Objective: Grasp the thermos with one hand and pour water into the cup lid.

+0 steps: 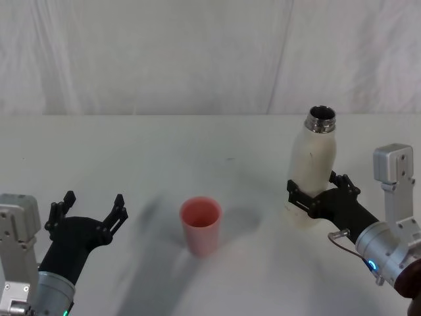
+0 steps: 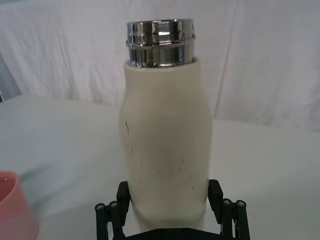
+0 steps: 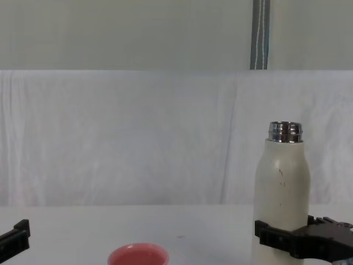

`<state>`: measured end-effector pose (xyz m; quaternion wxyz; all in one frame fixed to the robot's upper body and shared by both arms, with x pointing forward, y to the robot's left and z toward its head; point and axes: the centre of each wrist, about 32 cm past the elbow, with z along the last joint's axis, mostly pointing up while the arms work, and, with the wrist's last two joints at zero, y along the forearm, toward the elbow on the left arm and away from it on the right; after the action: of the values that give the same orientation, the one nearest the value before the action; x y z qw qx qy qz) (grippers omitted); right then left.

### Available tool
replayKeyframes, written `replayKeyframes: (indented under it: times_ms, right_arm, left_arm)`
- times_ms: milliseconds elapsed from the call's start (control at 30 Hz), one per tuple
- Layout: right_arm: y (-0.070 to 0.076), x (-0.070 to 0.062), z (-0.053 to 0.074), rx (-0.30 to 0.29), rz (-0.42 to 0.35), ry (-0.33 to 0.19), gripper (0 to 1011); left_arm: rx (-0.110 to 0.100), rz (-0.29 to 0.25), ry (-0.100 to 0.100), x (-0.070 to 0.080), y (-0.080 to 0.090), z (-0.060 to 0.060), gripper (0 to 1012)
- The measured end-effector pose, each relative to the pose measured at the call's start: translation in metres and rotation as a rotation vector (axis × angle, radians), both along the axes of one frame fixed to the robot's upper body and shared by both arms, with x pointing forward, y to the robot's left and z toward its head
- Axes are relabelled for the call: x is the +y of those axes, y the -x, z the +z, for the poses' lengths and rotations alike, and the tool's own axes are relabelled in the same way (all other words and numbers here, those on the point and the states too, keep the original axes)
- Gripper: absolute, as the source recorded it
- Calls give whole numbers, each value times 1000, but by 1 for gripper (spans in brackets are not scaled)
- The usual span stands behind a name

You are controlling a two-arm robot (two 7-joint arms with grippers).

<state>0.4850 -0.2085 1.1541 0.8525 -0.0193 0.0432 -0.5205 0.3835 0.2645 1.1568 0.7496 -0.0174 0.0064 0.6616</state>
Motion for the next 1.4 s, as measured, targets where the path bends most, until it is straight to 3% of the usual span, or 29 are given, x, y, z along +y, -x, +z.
replayKeyframes:
  times_ms: [1033,1400]
  right_arm:
    - [36,-26,-9,52,-19,5,1001]
    - [57,-34,-8,-44,-76,1,1001]
  left_arm:
    - [0,0,0,0,0,0,1001]
    - [0,0,0,0,0,0,1001]
